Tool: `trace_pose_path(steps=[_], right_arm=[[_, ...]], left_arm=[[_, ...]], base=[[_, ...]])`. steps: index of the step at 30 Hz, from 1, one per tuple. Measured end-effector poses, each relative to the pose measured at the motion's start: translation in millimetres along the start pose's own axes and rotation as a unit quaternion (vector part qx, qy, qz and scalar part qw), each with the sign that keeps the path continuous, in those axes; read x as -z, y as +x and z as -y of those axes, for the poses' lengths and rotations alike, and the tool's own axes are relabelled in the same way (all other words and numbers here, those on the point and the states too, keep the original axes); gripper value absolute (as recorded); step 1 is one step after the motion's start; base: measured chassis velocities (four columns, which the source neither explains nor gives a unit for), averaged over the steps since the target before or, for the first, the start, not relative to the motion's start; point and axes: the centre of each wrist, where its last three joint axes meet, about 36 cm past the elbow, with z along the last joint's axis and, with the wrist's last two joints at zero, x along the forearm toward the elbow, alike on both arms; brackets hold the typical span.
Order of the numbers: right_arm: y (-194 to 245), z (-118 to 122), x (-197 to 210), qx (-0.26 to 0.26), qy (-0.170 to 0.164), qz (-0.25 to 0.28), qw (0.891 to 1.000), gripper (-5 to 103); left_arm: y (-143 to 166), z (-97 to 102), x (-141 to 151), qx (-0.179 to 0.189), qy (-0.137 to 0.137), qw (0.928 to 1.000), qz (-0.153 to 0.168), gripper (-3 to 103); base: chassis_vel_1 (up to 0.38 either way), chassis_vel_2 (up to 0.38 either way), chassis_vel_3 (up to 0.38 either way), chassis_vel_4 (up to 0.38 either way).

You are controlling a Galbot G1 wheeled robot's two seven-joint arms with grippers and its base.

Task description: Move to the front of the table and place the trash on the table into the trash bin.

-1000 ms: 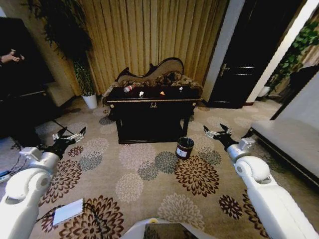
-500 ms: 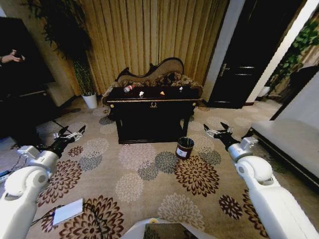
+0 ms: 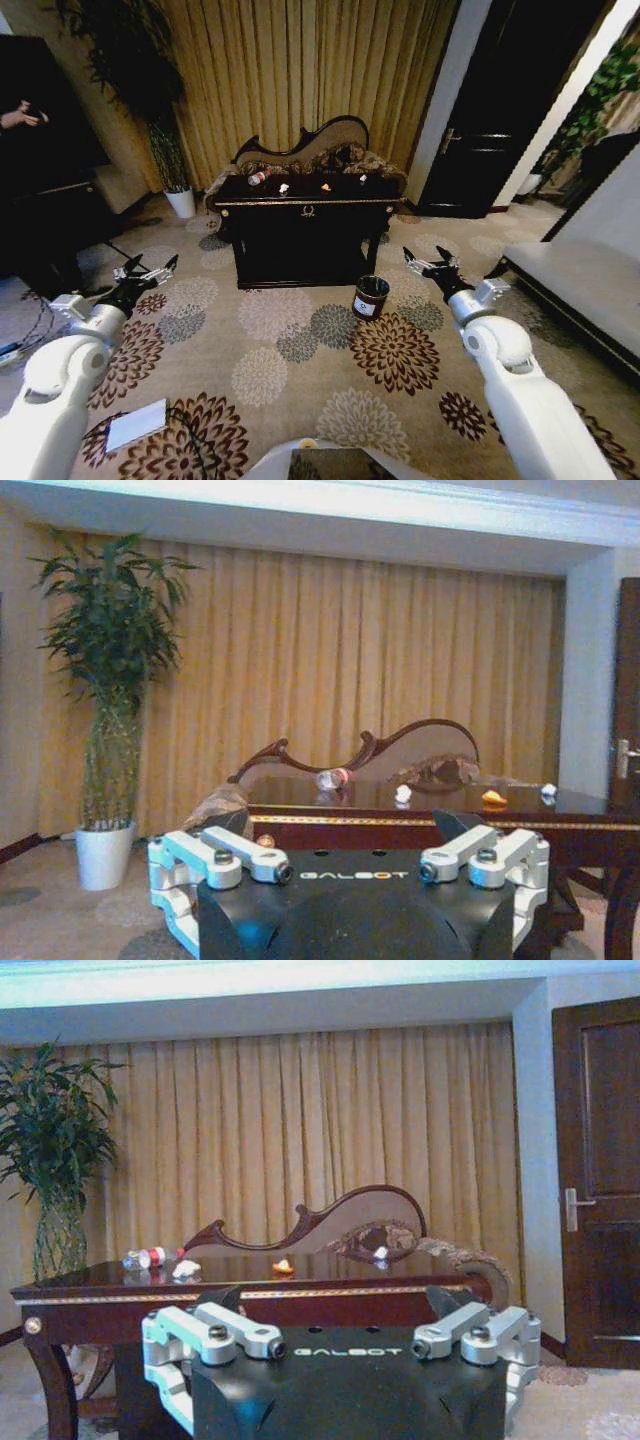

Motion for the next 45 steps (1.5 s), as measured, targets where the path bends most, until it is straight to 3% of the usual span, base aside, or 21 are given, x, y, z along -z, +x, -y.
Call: trace_pose_path(steps=[14, 30, 45], right_arm=[[-2.3, -12.0, -0.1, 0.009, -0.005, -0.005, 1.0, 100], [1.7, -9.0, -2.3, -0.001, 0.002, 0.0, 1.0, 100], [5.0, -19.2, -3.2, 0.004, 0.004, 0.002, 1.0, 100]], left_arm=[[17.4, 0.9, 5.2, 0.033, -0.004, 0.9994, -0.001, 100], [5.8, 8.5, -0.9, 0.02, -0.007, 0.9997, 0.009, 100], [6.6, -3.0, -3.4, 0.021, -0.017, 0.9996, 0.009, 100]], base=[[0.0, 0.0, 0.0, 0.0], [0.0, 0.0, 0.0, 0.0], [-0.053, 0.054, 0.055, -0.051]])
